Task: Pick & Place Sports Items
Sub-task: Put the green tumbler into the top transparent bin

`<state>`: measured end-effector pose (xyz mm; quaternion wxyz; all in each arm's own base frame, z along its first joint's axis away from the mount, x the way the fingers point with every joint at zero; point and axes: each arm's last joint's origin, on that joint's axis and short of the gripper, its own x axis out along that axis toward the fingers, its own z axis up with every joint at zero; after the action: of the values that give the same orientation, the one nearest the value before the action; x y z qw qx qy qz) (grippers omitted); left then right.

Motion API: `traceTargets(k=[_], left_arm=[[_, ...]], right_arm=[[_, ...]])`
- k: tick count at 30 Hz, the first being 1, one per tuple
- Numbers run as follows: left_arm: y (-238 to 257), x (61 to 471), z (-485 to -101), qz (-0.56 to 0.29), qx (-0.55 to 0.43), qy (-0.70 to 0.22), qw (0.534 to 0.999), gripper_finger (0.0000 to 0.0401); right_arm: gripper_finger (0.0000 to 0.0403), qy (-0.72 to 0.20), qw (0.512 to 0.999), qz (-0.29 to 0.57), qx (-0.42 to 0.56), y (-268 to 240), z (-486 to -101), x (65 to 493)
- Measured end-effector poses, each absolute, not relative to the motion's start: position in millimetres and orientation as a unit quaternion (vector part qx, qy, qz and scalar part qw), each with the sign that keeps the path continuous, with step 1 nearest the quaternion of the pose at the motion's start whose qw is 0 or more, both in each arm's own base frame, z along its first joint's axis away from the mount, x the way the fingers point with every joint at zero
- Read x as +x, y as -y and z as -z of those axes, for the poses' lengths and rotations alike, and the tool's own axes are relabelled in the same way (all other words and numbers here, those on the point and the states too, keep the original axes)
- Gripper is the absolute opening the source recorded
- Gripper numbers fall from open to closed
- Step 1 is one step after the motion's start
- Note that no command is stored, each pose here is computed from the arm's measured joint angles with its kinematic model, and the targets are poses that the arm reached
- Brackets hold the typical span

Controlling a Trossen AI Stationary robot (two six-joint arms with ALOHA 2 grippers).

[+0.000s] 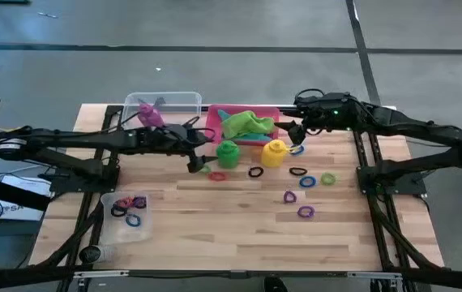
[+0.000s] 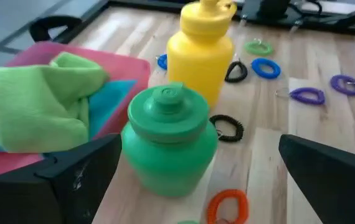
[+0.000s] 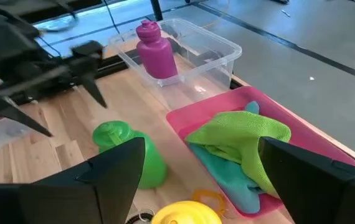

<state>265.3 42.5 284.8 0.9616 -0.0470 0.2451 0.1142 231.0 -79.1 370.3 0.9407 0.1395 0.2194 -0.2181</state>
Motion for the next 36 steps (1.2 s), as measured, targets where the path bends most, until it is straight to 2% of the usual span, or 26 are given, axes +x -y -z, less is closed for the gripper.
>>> traceTargets(k=[14,36], left_arm=[[-52,312,-242,-0.109,-0.047,-0.244,0.962,0.0353],[-56,316,-242,-0.164,-0.036,-0.222,0.961,0.0353]], right_arm=[[0.0252,-0.222,0.942,0.216,0.131,79,-370,231],[0.0252,-0.222,0.942,0.216,0.131,79,-370,231]])
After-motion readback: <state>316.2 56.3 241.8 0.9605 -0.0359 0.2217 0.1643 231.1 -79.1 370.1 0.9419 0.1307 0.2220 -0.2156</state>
